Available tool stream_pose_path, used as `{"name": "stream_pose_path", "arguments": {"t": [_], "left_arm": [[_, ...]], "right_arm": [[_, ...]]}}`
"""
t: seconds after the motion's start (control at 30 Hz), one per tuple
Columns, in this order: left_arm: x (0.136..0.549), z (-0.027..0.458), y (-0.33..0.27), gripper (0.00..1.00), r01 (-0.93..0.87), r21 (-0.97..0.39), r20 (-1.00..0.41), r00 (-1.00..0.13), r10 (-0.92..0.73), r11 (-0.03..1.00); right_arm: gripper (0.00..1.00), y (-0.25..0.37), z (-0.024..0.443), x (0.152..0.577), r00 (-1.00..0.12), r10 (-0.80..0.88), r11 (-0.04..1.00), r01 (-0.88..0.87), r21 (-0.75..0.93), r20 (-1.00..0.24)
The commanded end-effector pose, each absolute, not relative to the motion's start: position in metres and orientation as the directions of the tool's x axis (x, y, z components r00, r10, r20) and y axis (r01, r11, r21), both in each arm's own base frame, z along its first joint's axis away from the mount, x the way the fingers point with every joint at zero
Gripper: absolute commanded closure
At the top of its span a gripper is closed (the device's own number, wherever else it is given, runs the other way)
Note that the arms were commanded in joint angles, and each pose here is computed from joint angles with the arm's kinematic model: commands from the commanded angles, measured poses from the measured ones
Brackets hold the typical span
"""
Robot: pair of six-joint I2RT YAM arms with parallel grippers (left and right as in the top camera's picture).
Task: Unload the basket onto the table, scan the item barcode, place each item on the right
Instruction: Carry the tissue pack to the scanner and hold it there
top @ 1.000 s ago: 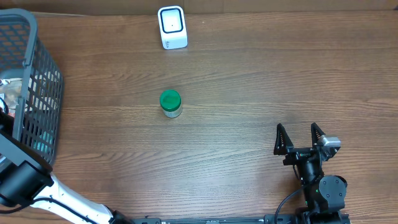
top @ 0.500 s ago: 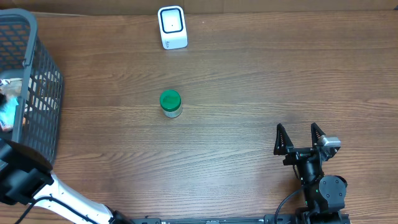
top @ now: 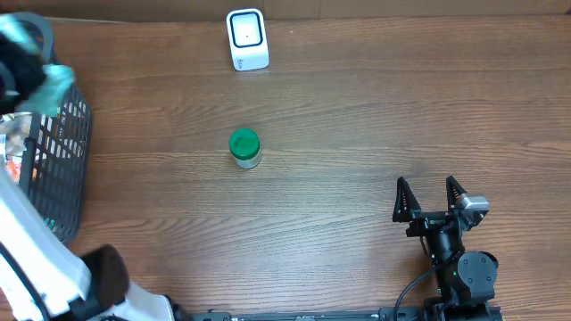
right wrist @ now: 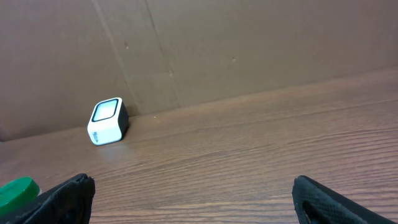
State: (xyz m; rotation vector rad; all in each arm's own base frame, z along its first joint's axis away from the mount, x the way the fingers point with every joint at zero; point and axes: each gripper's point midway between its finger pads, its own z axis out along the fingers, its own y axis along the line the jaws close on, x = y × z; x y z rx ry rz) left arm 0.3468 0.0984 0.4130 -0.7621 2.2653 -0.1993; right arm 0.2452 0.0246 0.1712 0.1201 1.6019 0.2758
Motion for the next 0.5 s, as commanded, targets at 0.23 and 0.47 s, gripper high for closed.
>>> {"name": "stream_pose_path", "arguments": {"t": [0.23, 0.47], "left_arm": [[0.377, 0.346, -0.065, 0.66, -0.142, -0.196, -0.468, -0.856, -0.219, 0.970], [0.398, 0.251, -0.170, 0.65, 0.001, -0.143, -0.291, -0.956, -0.041, 0.990]], "right_arm": [[0.00, 0.025, 0.170, 0.245, -0.048, 0.238, 0.966, -0.095, 0.242, -0.970], [0.00, 0.025, 0.170, 0.245, -0.048, 0.238, 0.966, -0.095, 0.242, -0.970]]}}
